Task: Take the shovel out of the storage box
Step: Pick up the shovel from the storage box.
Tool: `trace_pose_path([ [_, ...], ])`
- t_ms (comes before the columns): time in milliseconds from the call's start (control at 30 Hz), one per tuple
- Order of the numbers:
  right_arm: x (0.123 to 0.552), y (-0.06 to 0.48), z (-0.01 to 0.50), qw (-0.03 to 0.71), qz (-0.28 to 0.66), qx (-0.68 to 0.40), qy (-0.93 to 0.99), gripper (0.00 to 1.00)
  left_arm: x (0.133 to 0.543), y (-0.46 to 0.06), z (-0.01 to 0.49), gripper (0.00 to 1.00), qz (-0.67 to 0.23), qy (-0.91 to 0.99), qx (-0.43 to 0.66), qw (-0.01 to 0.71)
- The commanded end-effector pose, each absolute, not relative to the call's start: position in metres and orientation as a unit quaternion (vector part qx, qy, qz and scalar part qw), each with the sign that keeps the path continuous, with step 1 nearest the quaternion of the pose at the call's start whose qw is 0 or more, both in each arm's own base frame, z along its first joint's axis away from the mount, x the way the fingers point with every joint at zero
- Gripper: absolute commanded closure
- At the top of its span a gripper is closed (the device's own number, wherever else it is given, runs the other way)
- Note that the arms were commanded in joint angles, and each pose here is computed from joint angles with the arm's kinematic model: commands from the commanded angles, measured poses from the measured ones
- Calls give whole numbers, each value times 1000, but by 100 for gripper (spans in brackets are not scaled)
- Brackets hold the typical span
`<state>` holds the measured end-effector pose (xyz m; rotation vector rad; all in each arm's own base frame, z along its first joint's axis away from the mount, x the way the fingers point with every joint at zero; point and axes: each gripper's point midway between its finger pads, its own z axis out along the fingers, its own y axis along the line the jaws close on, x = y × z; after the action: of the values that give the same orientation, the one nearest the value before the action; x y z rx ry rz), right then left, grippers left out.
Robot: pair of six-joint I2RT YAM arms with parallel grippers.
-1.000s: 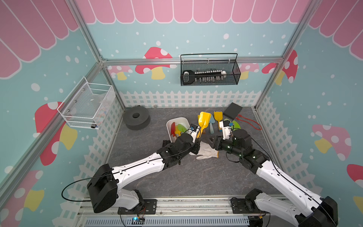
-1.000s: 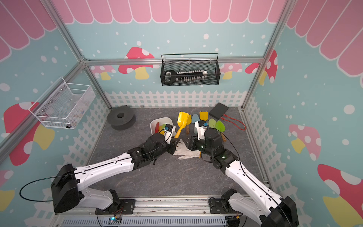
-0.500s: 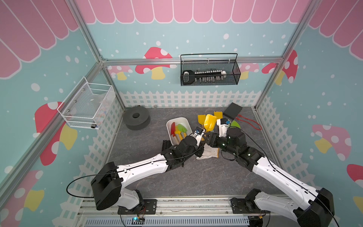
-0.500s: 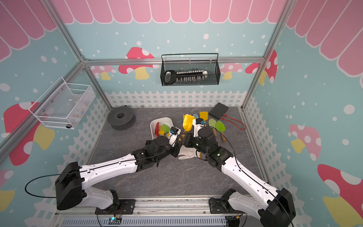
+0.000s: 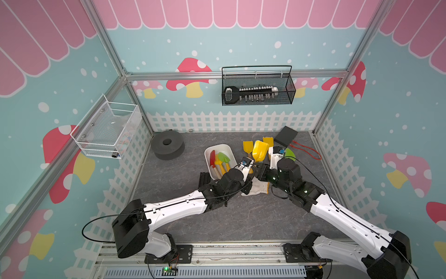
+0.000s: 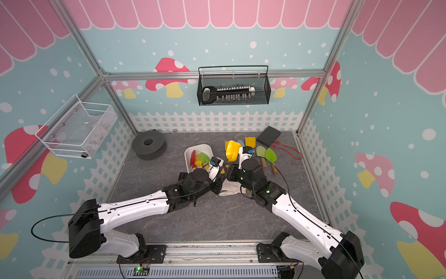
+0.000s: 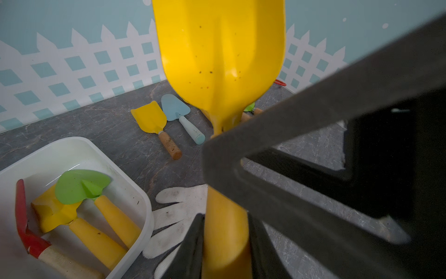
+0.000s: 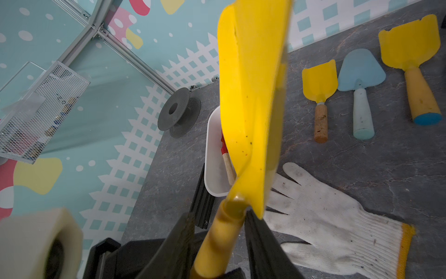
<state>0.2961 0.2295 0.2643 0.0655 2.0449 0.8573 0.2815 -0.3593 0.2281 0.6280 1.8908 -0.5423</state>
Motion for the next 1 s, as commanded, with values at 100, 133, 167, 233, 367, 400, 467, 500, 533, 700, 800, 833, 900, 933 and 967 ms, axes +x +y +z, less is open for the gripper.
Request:
trace_pose_path([
  [100,300,233,261,447,344,30,825,69,274,-367,259,100,-257,755,262,544],
  [133,300,233,262,448,344,30,825,73,274,-367,259,100,-257,755,262,543],
  [167,300,233,263,450,344,29,824,76,273,-367,258,100,-258,755,263,542],
  [233,300,231,264,454,341,28,823,82,273,-367,256,97,-258,757,263,539],
  [367,299,227,269,470,334,16,817,95,270,-365,250,66,-260,762,265,531],
  [400,298,227,271,475,335,11,814,95,269,-364,249,59,-263,763,263,529],
  [467,296,228,275,481,335,-8,810,96,267,-359,249,48,-278,765,257,521],
  [500,295,230,278,483,335,-19,809,96,265,-358,248,45,-292,766,256,512],
  [533,293,232,280,483,337,-34,807,96,264,-356,248,42,-306,766,256,503],
  [700,285,242,288,480,348,-91,800,96,262,-340,250,35,-362,761,255,474],
  [800,280,246,294,478,358,-120,793,96,259,-332,251,35,-382,755,263,463],
  [833,280,247,296,478,362,-131,790,96,258,-331,250,35,-389,753,267,458],
  [900,277,252,302,473,376,-153,782,97,254,-328,250,36,-406,746,278,449],
  [933,275,254,305,470,384,-165,778,97,252,-327,250,36,-413,742,284,446],
  [967,274,256,308,466,391,-176,774,97,249,-327,250,36,-419,737,291,443],
])
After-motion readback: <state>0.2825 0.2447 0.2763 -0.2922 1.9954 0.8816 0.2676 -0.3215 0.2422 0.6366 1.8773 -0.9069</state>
